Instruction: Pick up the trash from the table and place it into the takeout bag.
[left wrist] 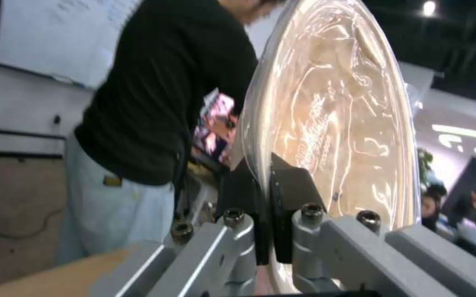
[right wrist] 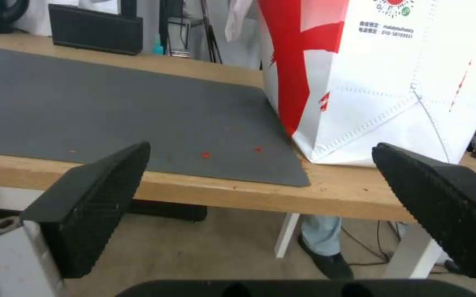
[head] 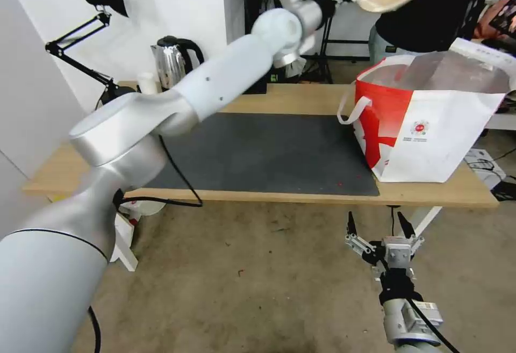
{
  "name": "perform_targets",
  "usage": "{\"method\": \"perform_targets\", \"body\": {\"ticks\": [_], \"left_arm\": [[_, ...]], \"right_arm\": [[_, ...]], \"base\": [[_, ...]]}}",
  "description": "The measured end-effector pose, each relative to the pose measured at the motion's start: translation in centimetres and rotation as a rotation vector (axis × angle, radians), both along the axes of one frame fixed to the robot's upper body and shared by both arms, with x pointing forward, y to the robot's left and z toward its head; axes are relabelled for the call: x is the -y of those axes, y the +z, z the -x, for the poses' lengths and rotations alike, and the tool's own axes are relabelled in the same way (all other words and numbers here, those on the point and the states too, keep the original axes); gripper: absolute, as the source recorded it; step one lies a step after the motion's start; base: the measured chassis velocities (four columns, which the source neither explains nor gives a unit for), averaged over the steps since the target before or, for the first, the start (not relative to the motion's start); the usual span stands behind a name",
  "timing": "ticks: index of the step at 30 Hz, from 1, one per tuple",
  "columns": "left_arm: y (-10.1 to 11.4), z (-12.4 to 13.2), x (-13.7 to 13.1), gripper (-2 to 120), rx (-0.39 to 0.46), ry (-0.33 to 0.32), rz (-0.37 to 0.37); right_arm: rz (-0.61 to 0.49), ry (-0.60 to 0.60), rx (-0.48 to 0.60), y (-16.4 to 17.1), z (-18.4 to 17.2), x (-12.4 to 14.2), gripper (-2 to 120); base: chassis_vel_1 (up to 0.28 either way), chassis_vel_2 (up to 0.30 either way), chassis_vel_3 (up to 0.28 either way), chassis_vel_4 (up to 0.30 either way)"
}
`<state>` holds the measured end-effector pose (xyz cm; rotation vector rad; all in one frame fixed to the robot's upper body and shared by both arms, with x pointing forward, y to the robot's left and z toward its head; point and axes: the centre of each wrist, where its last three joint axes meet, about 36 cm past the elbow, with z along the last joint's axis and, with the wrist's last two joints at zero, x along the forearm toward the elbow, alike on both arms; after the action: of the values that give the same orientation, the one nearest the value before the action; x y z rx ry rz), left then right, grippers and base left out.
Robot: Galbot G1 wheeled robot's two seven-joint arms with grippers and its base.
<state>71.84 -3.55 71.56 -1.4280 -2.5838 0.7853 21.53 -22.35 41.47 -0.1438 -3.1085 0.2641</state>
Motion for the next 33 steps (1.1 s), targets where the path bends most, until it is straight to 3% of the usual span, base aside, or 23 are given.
{"method": "perform_targets", "body": {"ticks": [8, 21, 33], "left_arm": [[-3.2, 0.5, 1.5, 1, -0.003, -0.09, -0.095], [-6.8, 0.6, 1.5, 1, -0.016, -0.204, -0.13], [-7.6, -0.4, 0.3, 1, -0.017, -0.193, -0.169]], "right_arm": [[0.0, 0.0, 0.0, 0.0, 0.0, 0.0, 100], [0.0, 0.0, 0.0, 0.0, 0.0, 0.0, 100], [0.0, 0.0, 0.0, 0.0, 0.0, 0.0, 100]], "base": [[0.0, 0.0, 0.0, 0.0], [0.0, 0.0, 0.0, 0.0], [0.0, 0.0, 0.0, 0.0]]}}
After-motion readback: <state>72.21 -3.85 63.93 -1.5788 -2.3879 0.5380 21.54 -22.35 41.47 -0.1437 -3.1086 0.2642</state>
